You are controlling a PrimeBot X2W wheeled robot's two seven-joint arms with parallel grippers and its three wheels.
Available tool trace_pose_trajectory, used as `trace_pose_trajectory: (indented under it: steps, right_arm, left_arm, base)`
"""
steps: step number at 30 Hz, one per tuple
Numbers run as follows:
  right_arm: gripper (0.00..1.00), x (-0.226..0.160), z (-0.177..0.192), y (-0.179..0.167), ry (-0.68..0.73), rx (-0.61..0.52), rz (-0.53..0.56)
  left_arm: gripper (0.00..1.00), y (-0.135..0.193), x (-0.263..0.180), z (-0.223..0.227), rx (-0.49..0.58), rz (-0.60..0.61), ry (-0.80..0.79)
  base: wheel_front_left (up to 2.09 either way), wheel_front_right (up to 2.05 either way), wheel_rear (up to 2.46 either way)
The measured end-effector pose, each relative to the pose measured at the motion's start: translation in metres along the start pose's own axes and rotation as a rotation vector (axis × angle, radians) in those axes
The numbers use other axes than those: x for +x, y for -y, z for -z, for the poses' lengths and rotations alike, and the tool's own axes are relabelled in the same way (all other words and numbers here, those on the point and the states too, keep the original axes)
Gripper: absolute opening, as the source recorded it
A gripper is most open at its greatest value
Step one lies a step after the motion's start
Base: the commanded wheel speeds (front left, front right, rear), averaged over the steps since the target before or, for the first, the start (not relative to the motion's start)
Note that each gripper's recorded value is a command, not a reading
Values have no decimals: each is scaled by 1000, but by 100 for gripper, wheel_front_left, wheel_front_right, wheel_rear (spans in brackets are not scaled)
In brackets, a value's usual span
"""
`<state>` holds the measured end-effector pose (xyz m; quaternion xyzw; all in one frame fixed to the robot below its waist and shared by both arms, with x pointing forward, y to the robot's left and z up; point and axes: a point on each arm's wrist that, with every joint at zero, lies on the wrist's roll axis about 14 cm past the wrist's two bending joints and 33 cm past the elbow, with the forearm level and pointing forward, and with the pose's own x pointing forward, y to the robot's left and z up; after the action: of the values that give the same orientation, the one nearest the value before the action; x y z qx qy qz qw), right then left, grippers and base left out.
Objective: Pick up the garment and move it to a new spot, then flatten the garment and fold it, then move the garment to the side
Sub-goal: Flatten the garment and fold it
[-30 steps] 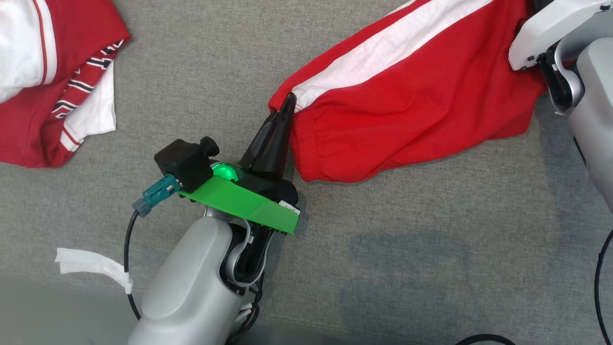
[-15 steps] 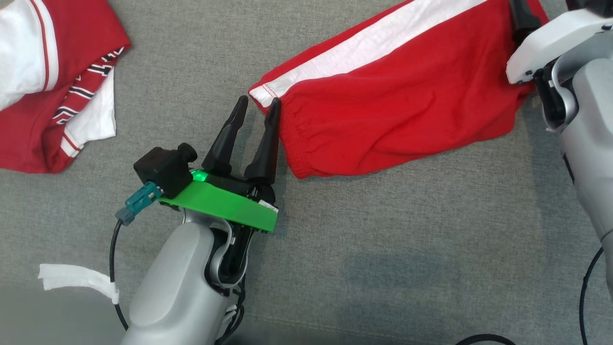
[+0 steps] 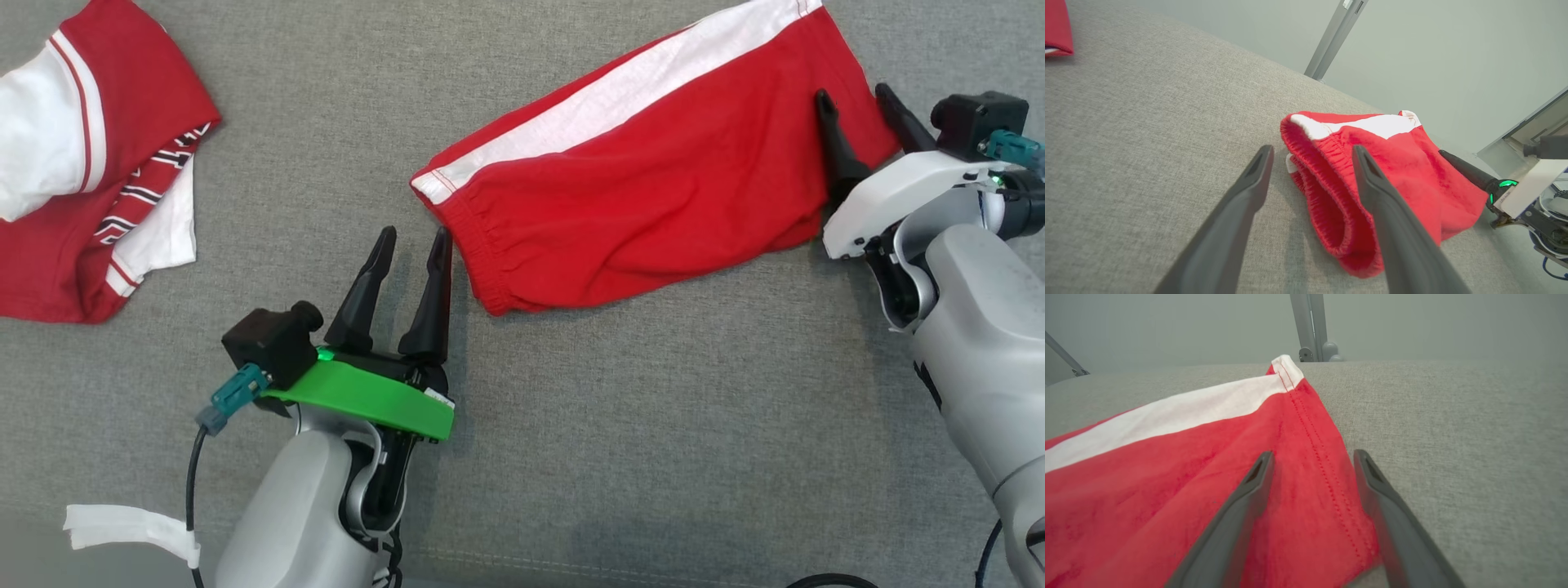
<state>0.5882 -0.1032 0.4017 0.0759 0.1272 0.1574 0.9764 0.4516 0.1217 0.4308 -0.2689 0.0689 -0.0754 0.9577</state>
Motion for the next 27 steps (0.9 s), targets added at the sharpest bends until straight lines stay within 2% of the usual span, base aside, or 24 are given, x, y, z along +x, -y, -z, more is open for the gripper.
trace_pose_trajectory:
  steps: [10, 11, 12, 13, 16, 27]
  right_arm:
    - [98, -4, 28, -2, -95, 36, 24]
    - [45, -5, 30, -4, -105, 36, 21]
    - [10, -5, 31, -5, -109, 41, 20]
    - [0, -5, 31, -5, -109, 41, 20]
    - [0, -10, 33, -15, -117, 77, 8]
    - [0, -48, 30, -10, -75, 237, 73]
  left_arm:
    - [100, -1, -8, -2, 7, -8, 2]
    - [100, -1, -9, -2, 7, -8, 2]
    - [100, -1, -10, -2, 7, -9, 3]
    - [100, -1, -10, -2, 7, -9, 3]
    - [100, 0, -13, -5, 10, -12, 11]
    - [100, -1, -33, -11, -25, -40, 33]
  base:
    - [0, 0, 0]
    - [0, 0, 0]
    - [0, 0, 0]
    - [0, 0, 0]
    - [0, 0, 0]
    - [0, 0, 0]
